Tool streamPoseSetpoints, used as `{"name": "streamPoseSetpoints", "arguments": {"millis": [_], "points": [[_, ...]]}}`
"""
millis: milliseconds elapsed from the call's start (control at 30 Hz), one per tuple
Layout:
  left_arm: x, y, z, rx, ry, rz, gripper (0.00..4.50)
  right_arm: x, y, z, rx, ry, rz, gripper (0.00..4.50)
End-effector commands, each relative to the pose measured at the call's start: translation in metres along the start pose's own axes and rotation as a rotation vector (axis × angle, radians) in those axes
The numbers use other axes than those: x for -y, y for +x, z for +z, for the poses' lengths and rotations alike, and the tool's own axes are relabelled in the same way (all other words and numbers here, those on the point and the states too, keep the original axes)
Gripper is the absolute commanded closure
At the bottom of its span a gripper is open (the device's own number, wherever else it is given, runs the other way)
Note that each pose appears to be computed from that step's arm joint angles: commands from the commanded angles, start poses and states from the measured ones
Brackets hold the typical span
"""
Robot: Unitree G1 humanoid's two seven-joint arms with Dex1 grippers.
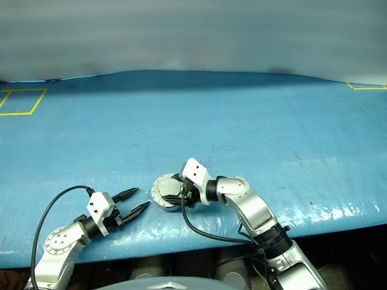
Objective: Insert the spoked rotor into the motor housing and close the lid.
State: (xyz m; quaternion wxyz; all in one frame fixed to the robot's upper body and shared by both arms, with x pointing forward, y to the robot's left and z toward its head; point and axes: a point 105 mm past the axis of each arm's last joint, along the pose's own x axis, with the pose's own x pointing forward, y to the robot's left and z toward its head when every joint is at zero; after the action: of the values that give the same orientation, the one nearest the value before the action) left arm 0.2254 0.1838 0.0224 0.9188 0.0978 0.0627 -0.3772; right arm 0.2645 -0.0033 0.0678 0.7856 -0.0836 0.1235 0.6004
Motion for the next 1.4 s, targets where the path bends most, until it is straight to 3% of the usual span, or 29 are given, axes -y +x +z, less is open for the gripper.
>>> {"name": "streamPoseSetpoints", "arguments": {"millis": [33, 600, 900, 1000, 1233, 1400], "points": [[0.0, 0.002, 0.006, 0.02, 0.021, 0.003, 1.54, -0.001, 0.003, 0.001, -0.019, -0.023, -0.005, 1.48], [-0.001, 0.004, 0.01, 0.035, 0.021, 0.012, 1.54, 0.003, 0.001, -0.028, -0.168, -0.031, -0.038, 1.48], [-0.012, 0.009, 0.042, 0.201, -0.078, 0.071, 1.54, 0.003, 0.001, -0.03, -0.179, -0.038, -0.048, 1.48], [-0.009, 0.011, 0.05, 0.225, -0.087, 0.03, 2.15, 0.004, 0.001, -0.03, -0.178, -0.04, -0.052, 1.48], [0.006, 0.019, 0.039, 0.139, -0.053, -0.068, 4.48, 0.005, 0.001, -0.029, -0.173, -0.039, -0.065, 1.48], [0.009, 0.022, 0.029, 0.082, -0.044, -0.079, 4.48, 0.005, 0.001, -0.029, -0.171, -0.037, -0.07, 1.48]]}}
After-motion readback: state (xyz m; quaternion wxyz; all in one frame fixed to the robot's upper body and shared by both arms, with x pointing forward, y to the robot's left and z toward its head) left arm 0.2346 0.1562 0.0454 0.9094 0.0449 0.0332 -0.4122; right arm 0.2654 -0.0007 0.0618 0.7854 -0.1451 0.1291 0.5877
